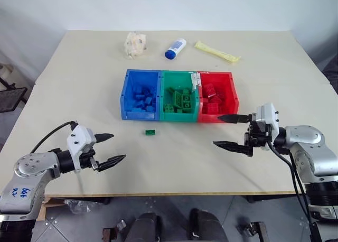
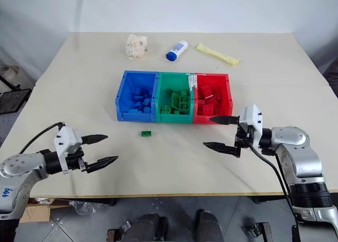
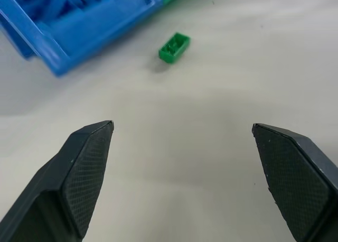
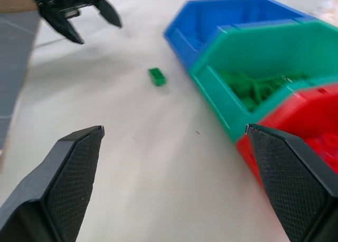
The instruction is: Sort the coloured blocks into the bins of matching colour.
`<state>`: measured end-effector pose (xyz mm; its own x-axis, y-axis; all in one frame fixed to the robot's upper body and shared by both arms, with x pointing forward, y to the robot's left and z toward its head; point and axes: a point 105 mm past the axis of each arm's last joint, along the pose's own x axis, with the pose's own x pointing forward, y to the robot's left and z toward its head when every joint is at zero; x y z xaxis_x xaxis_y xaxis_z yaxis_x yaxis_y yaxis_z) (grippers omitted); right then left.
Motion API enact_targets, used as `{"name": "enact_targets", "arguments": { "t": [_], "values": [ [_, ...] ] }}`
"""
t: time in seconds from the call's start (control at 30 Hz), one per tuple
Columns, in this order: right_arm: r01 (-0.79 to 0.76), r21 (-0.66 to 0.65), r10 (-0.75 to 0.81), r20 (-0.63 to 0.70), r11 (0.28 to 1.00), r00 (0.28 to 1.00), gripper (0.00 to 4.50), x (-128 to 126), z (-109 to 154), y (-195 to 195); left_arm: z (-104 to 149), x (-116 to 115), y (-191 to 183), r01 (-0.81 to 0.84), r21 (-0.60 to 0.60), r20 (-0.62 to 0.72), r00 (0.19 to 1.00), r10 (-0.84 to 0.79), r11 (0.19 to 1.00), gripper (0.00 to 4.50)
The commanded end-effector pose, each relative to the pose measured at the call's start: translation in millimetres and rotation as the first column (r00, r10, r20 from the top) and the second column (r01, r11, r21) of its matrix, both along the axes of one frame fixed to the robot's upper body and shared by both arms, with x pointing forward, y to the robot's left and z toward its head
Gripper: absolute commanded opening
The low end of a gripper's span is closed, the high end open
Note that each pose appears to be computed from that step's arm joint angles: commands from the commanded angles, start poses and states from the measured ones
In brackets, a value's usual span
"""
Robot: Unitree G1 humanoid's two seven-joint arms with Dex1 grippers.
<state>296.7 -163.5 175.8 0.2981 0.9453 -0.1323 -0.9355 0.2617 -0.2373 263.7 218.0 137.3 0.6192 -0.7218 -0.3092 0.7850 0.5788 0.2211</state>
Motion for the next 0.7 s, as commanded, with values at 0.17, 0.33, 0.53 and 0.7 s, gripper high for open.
{"name": "enact_targets", "arguments": {
  "t": [0.17, 0.33, 0.53, 0.7],
  "values": [
    [-0.03, -0.019, 0.03, 0.008, 0.999, 1.0, 4.5, -8, 6, -4, 12, 3, -15, 0.044, -0.014, 0.066, 0.997, -0.043, 0.999, 4.47],
    [0.001, -0.024, -0.001, 0.013, 1.0, 1.0, 4.5, -10, 4, -9, 7, 14, -27, 0.059, -0.019, 0.096, 0.994, -0.056, 0.998, 4.47],
    [0.033, -0.019, -0.032, 0.019, 0.999, 0.999, 4.5, -14, 3, -9, -6, 41, -59, 0.071, -0.051, 0.167, 0.984, -0.062, 0.996, 4.47],
    [0.067, -0.013, -0.067, 0.025, 0.998, 0.997, 4.5, -20, 3, -11, -22, 64, -79, 0.069, -0.061, 0.188, 0.98, -0.057, 0.996, 4.47]
  ]
}}
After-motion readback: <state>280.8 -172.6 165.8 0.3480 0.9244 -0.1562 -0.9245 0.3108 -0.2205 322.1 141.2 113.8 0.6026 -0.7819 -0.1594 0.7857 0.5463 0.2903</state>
